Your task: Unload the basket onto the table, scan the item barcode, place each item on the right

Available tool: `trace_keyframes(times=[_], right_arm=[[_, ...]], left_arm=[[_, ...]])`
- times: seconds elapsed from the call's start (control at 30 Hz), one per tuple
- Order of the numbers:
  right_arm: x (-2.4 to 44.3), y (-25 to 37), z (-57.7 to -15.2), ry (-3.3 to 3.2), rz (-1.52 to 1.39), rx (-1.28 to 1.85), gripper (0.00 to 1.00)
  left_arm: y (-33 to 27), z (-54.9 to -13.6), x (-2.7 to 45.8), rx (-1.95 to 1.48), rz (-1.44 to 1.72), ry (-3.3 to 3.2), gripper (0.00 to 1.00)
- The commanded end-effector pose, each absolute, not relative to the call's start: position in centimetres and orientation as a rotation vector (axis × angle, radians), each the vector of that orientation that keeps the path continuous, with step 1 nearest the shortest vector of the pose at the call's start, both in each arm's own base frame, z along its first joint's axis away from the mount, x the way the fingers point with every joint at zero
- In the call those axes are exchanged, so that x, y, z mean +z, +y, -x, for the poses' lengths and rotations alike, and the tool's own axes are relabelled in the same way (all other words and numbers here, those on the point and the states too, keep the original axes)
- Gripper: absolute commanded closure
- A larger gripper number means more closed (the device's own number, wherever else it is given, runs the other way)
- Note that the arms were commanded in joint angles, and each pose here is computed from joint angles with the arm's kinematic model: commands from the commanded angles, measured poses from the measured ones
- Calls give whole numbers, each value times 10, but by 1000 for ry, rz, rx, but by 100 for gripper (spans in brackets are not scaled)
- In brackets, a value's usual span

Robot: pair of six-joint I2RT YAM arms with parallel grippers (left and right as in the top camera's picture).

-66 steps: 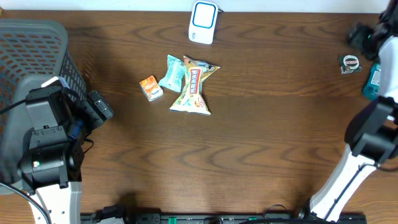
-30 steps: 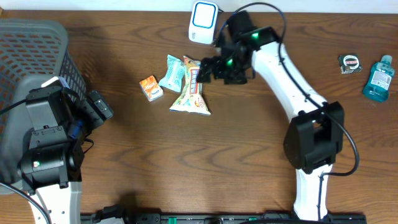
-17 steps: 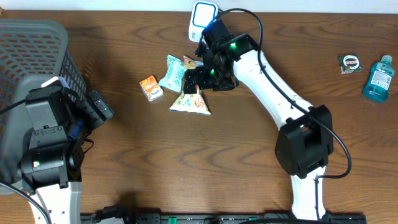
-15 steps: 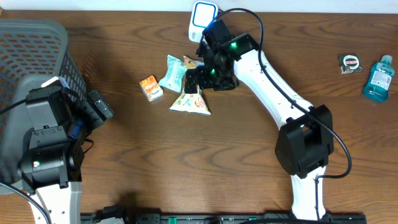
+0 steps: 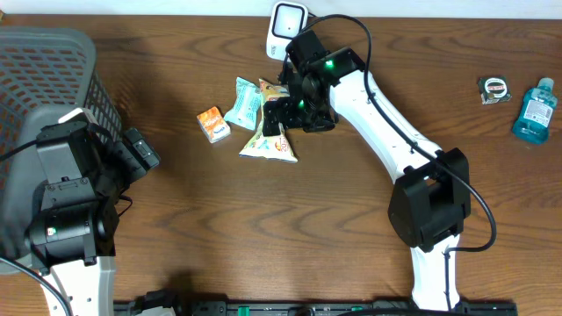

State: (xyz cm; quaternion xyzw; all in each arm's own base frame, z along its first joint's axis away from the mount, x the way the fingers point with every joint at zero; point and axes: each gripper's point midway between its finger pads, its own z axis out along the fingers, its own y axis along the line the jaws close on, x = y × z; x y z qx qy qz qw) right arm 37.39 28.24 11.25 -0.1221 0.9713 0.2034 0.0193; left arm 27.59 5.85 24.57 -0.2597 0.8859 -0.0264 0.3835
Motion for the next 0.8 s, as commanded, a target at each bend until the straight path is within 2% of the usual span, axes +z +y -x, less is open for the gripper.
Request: trace_keyframes(times=[0.0, 0.77], right_arm=[[103, 284, -369, 3045, 381, 610, 1], [103, 300, -362, 3025, 451, 600, 1]], left_arm=[[62, -276, 247, -55, 683, 2248, 2], [62, -276, 247, -55, 683, 2248, 2]])
